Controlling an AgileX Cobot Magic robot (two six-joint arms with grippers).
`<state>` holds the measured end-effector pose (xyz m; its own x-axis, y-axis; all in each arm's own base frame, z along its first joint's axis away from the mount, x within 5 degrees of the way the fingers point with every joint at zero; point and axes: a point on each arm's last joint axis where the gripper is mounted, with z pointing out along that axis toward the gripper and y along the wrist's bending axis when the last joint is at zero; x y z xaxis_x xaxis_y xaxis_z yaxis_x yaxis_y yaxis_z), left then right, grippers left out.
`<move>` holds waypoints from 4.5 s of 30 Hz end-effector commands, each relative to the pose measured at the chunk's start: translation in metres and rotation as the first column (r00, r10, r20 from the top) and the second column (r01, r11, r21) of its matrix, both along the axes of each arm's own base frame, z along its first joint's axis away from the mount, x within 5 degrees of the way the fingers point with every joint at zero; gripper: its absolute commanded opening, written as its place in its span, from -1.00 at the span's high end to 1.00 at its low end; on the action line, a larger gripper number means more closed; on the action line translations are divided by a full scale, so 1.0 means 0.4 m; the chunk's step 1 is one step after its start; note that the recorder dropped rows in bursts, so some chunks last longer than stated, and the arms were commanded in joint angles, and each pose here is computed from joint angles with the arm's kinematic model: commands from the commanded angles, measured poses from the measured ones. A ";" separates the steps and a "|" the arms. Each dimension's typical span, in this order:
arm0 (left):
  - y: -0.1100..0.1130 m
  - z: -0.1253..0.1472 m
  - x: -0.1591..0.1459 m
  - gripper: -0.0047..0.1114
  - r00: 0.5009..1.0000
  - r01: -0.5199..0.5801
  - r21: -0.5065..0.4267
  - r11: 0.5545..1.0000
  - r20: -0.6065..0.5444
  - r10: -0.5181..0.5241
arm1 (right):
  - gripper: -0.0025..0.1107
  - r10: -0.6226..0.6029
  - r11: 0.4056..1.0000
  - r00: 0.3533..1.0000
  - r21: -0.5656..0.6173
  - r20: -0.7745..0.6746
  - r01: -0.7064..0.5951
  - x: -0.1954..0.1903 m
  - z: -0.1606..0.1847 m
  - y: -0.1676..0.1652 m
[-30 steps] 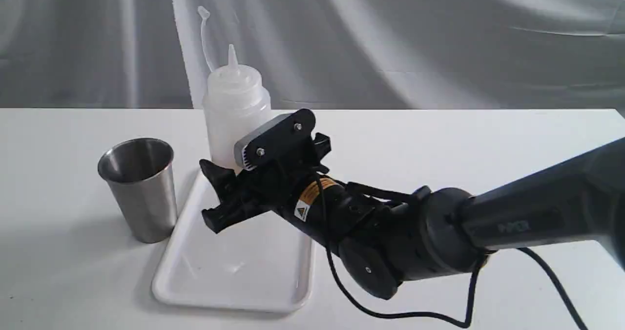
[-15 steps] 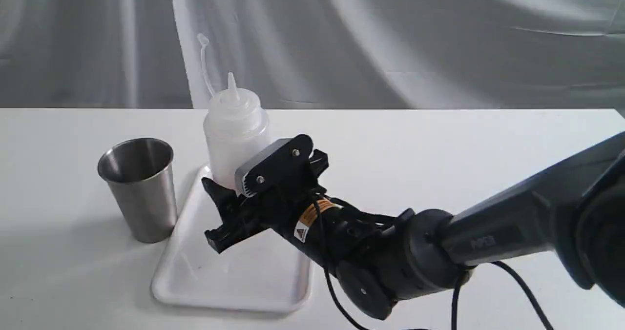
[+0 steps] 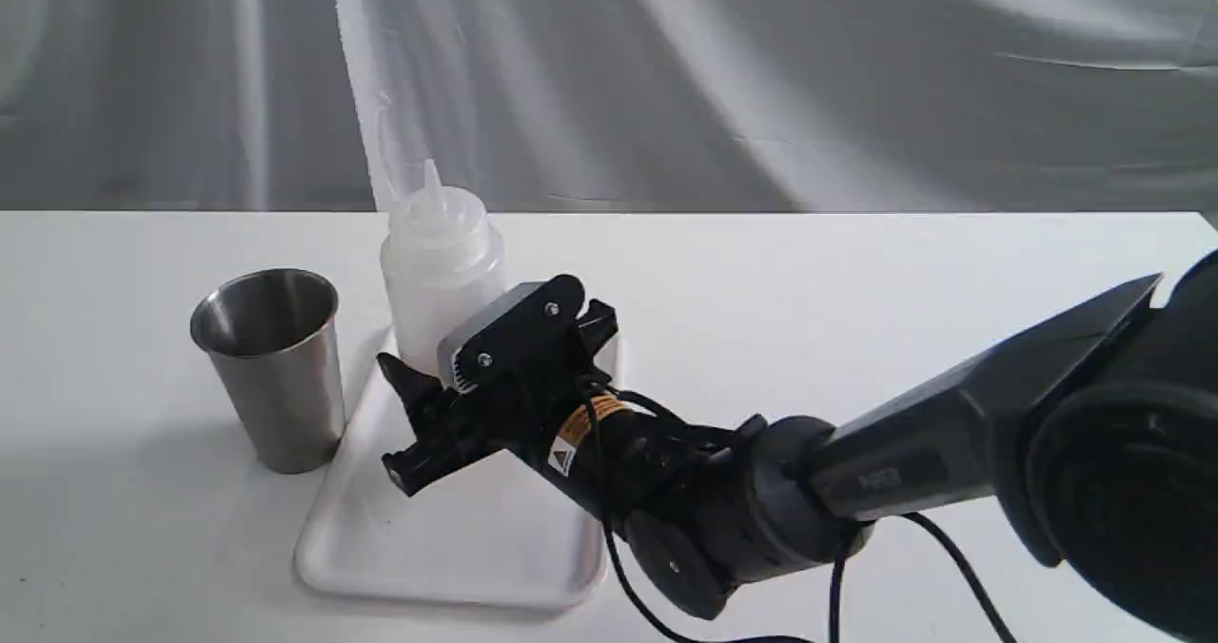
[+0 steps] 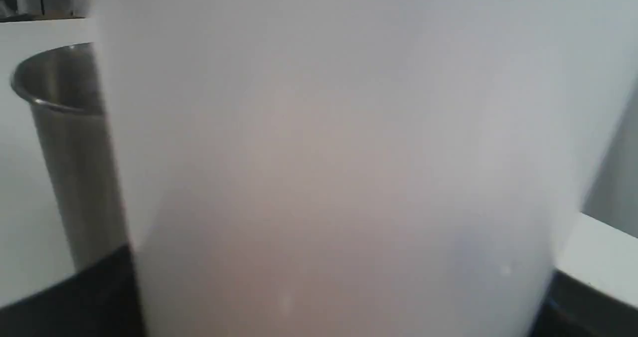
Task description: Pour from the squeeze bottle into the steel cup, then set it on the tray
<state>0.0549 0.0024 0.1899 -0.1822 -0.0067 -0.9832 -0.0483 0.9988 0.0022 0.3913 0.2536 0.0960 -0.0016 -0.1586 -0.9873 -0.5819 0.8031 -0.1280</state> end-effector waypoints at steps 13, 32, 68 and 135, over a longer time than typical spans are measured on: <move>-0.001 -0.002 0.000 0.78 1.000 0.004 -0.004 1.000 0.005 -0.004 | 0.96 -0.005 0.999 1.000 0.033 -0.012 0.005 0.000 -0.031 0.003; -0.001 -0.002 0.000 0.78 1.000 0.004 -0.004 1.000 0.005 -0.003 | 0.96 -0.014 1.000 0.999 0.020 -0.041 0.015 -0.001 -0.064 0.000; -0.001 -0.002 0.000 0.78 1.000 0.004 0.000 1.000 0.005 -0.004 | -0.68 -0.042 0.998 0.994 0.032 -0.103 0.046 -0.003 -0.086 -0.005; -0.001 -0.002 0.000 0.78 1.000 0.004 -0.004 1.000 0.005 -0.003 | -0.80 0.032 0.996 0.997 -0.084 -0.070 -0.037 -0.302 0.157 -0.180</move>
<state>0.0549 0.0024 0.1899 -0.1822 -0.0067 -0.9832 -0.0483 0.9988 0.0022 0.2783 0.1844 0.1491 -0.0888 -0.2446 -0.9655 -0.6107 0.7792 -0.1413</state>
